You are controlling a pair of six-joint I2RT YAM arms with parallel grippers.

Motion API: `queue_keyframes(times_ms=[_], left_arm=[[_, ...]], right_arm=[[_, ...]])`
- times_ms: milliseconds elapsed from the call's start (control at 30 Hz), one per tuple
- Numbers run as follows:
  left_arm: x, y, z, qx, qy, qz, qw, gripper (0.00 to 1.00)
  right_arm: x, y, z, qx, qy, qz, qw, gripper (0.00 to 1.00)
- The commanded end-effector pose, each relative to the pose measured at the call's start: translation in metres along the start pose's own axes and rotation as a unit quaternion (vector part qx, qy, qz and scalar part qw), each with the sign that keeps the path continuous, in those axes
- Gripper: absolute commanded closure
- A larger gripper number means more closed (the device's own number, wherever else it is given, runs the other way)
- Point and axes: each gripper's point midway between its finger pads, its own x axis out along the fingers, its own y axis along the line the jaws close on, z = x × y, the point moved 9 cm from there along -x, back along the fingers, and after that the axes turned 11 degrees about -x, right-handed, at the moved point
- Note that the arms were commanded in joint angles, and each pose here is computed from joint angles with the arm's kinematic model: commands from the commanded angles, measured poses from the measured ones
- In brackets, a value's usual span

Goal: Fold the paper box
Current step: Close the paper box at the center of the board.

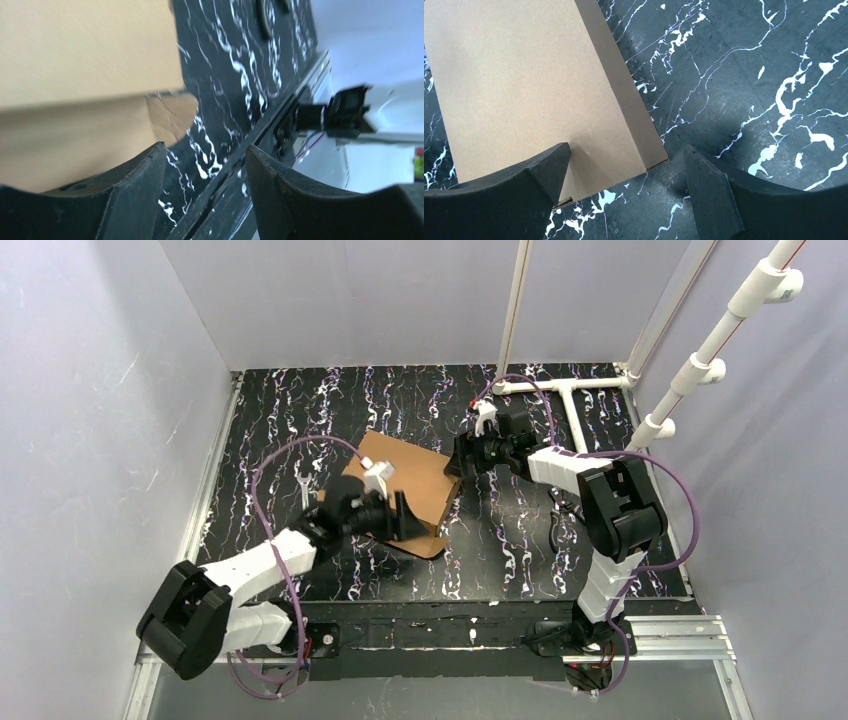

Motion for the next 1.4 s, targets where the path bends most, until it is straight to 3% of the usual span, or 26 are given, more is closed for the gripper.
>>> queue_keyframes(times_ms=[0, 333, 567, 733, 1367], left_arm=[[0.014, -0.01, -0.025, 0.04, -0.08, -0.027, 0.996, 0.43], [0.042, 0.005, -0.061, 0.11, -0.194, -0.085, 0.971, 0.4], [0.067, 0.011, -0.067, 0.067, -0.19, -0.08, 0.976, 0.38], [0.068, 0.006, -0.063, 0.07, -0.211, -0.072, 0.972, 0.38], [0.071, 0.009, -0.089, 0.089, -0.196, -0.024, 0.976, 0.42]], right_arm=[[-0.001, 0.0, 0.005, 0.0, -0.021, 0.001, 1.0, 0.09], [0.0, 0.001, 0.001, 0.004, -0.026, 0.0, 1.0, 0.09], [0.001, 0.004, -0.001, 0.023, -0.029, 0.011, 0.999, 0.1], [0.001, 0.005, -0.002, 0.035, -0.028, 0.016, 0.999, 0.13], [0.003, 0.006, -0.003, 0.066, -0.021, 0.018, 0.997, 0.17]])
